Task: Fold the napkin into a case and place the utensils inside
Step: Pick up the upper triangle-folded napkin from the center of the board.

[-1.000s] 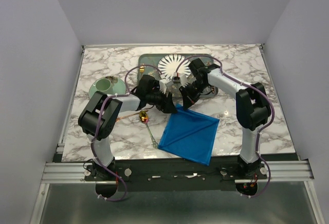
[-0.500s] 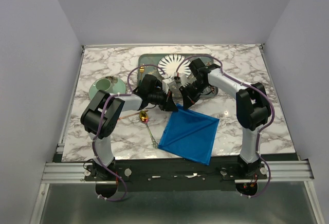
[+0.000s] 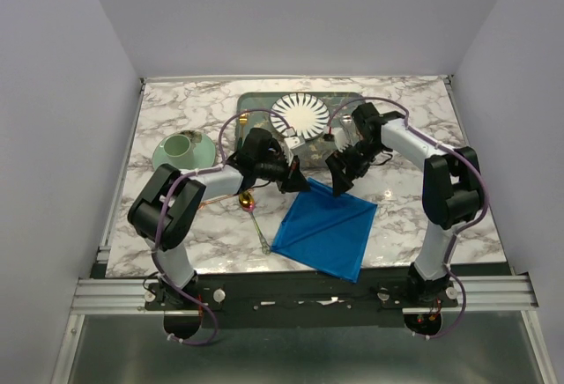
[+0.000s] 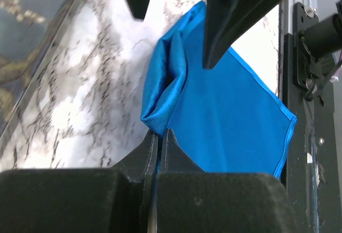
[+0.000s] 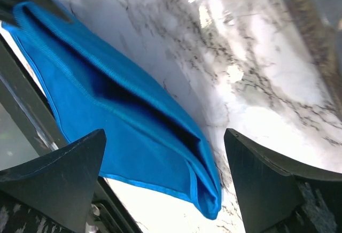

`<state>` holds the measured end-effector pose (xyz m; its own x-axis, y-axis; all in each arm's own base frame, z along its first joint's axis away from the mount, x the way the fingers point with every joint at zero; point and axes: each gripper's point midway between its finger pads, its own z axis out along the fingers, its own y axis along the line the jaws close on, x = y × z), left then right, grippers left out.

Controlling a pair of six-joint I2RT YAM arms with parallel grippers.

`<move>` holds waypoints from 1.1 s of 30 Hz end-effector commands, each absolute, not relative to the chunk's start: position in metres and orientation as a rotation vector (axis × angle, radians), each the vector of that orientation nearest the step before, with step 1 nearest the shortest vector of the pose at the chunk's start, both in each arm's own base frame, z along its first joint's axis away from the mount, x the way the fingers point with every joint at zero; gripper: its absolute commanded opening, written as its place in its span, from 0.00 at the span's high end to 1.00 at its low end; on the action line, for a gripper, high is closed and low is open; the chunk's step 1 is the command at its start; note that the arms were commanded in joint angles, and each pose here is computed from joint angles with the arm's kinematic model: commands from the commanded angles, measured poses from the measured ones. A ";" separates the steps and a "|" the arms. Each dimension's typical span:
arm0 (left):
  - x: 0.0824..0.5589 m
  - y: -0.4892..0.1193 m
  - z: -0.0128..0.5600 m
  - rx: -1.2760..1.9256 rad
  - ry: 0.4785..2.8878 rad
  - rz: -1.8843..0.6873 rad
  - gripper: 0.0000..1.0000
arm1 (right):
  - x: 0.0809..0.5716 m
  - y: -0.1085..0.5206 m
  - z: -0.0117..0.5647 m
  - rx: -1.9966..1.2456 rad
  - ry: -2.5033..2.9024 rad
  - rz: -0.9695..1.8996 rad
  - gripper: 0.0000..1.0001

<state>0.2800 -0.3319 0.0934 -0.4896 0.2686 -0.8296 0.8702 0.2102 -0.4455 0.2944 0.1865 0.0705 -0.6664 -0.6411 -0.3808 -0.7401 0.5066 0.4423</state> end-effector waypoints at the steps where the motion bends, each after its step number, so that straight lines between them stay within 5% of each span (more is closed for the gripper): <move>1: 0.270 -0.335 0.110 1.178 1.739 -1.213 1.00 | 0.277 0.178 0.058 -1.370 2.539 0.855 0.00; 12: 0.266 -0.330 0.116 1.201 1.712 -1.180 1.00 | 0.254 0.164 0.041 -1.504 2.538 0.967 0.04; 17: 0.265 -0.329 0.115 1.200 1.716 -1.179 1.00 | 0.252 0.149 0.036 -1.479 2.588 0.993 0.22; 33: 0.270 -0.327 0.118 1.188 1.717 -1.173 1.00 | 0.254 0.119 0.021 -1.389 2.715 1.047 0.50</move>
<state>0.2654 -0.3304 0.1077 -0.3429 0.2971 -0.8912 0.9385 0.1505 -0.3109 0.2572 0.1262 0.0267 -0.6315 -0.7361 -0.2437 -0.7109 0.4241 0.5611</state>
